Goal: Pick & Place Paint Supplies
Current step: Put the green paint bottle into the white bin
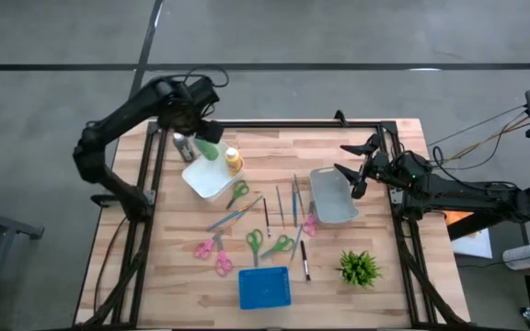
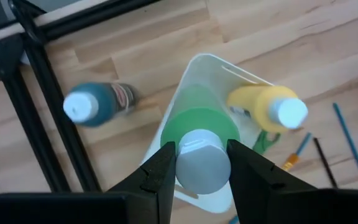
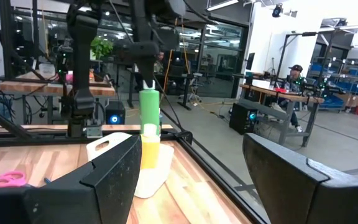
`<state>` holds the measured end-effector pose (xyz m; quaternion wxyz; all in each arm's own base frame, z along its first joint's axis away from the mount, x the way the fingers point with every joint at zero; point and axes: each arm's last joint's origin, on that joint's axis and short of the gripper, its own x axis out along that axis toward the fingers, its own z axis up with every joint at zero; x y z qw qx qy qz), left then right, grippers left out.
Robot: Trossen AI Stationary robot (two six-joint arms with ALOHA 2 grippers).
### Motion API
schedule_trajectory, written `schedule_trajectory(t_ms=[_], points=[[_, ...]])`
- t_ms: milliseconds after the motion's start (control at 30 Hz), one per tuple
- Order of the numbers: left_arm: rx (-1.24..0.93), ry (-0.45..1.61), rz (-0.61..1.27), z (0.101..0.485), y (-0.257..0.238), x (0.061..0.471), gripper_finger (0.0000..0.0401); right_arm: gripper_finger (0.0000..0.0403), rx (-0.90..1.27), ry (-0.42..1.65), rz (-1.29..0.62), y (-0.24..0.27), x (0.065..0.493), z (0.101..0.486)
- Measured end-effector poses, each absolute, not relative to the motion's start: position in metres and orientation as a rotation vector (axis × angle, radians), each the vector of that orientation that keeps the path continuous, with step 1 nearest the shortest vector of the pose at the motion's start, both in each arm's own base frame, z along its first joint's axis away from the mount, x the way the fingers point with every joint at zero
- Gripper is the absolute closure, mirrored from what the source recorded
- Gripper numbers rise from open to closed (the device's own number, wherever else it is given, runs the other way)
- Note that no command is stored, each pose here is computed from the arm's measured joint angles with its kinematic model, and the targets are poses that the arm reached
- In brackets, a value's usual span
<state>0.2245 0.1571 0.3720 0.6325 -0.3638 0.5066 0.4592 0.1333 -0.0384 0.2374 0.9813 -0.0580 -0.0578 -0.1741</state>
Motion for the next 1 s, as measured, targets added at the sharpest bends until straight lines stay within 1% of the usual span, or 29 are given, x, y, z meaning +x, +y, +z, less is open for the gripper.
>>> schedule_trajectory(t_ms=[300,700,1000], points=[[-0.851,1.253,1.011,0.351,0.185,0.234,0.0281,0.0125,-0.117,-0.116,-0.350,-0.038,0.133,0.237],[-0.821,1.191,0.977,0.339,0.197,0.248,0.0281,0.0125,-0.119,-0.116,-0.350,-0.038,0.133,0.237],[-0.843,1.225,0.963,0.316,0.198,0.250,0.0281,0.0125,-0.119,-0.116,-0.351,-0.038,0.133,0.237]])
